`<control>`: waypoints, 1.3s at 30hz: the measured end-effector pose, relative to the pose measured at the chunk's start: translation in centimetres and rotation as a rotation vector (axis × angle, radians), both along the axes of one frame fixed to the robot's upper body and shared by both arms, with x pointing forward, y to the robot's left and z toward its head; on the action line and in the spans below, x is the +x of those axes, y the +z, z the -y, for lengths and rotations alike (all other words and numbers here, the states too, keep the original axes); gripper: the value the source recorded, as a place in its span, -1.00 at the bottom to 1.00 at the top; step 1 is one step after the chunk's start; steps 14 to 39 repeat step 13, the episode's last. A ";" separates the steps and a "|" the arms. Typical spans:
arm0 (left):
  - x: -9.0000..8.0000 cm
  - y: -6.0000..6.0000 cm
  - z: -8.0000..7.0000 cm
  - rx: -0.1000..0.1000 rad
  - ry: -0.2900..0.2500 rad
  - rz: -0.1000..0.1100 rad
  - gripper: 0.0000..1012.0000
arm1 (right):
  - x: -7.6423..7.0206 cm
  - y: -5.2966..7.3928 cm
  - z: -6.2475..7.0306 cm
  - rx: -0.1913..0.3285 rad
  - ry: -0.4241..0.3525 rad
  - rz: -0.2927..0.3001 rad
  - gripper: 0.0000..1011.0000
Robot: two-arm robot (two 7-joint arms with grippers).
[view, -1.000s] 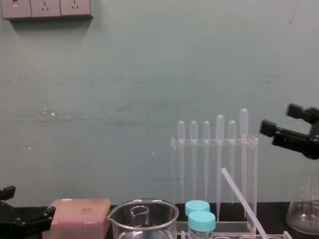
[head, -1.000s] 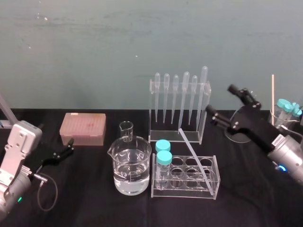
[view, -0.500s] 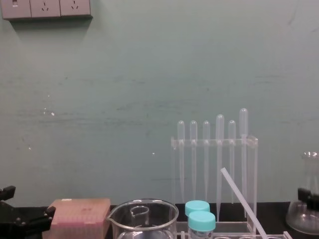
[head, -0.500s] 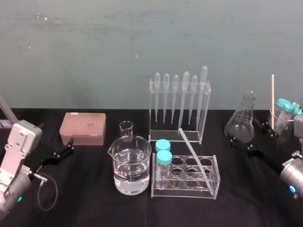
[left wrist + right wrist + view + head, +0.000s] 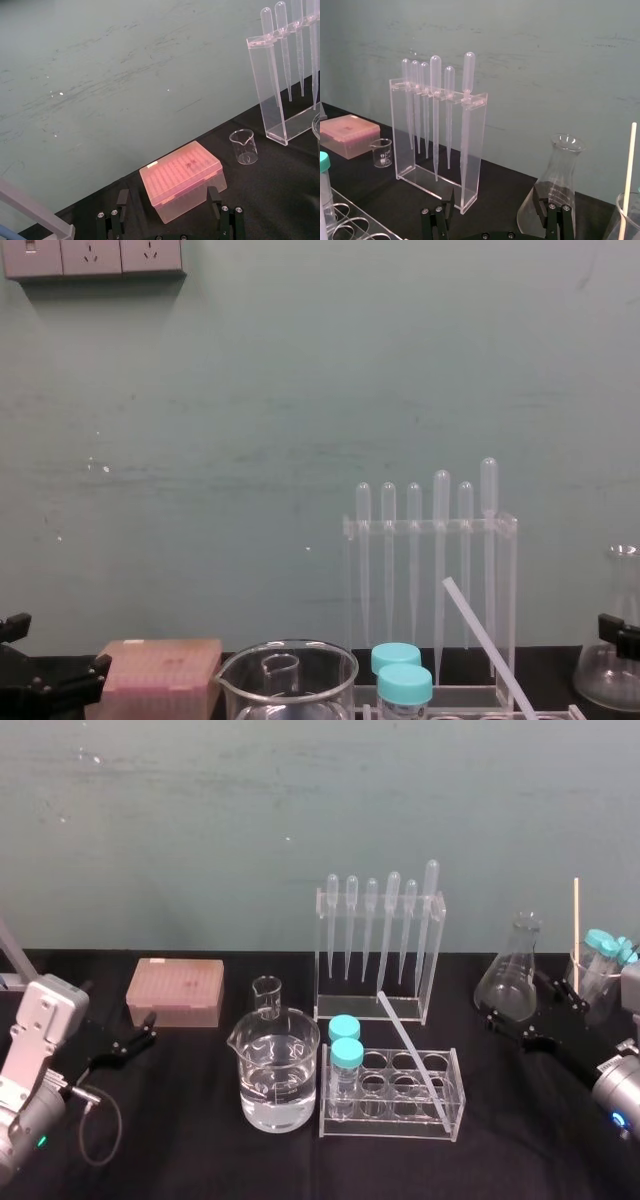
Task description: Pick up the stirring rod with one hand, then place it down.
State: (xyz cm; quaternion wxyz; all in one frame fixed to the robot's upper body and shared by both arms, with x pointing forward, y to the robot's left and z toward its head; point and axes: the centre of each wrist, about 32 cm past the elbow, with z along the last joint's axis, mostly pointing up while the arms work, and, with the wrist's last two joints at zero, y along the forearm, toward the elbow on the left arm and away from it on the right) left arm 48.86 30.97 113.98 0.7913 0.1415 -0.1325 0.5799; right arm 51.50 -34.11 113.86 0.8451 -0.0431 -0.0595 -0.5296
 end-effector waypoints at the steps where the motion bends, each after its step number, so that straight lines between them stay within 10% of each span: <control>1: 0.0 0.0 0.0 0.000 0.000 0.000 0.98 | 0.0 0.0 0.0 0.000 0.000 0.001 0.98; 39: 0.0 0.0 0.0 0.000 0.000 0.000 0.98 | 0.0 0.1 0.0 0.001 -0.001 0.009 0.98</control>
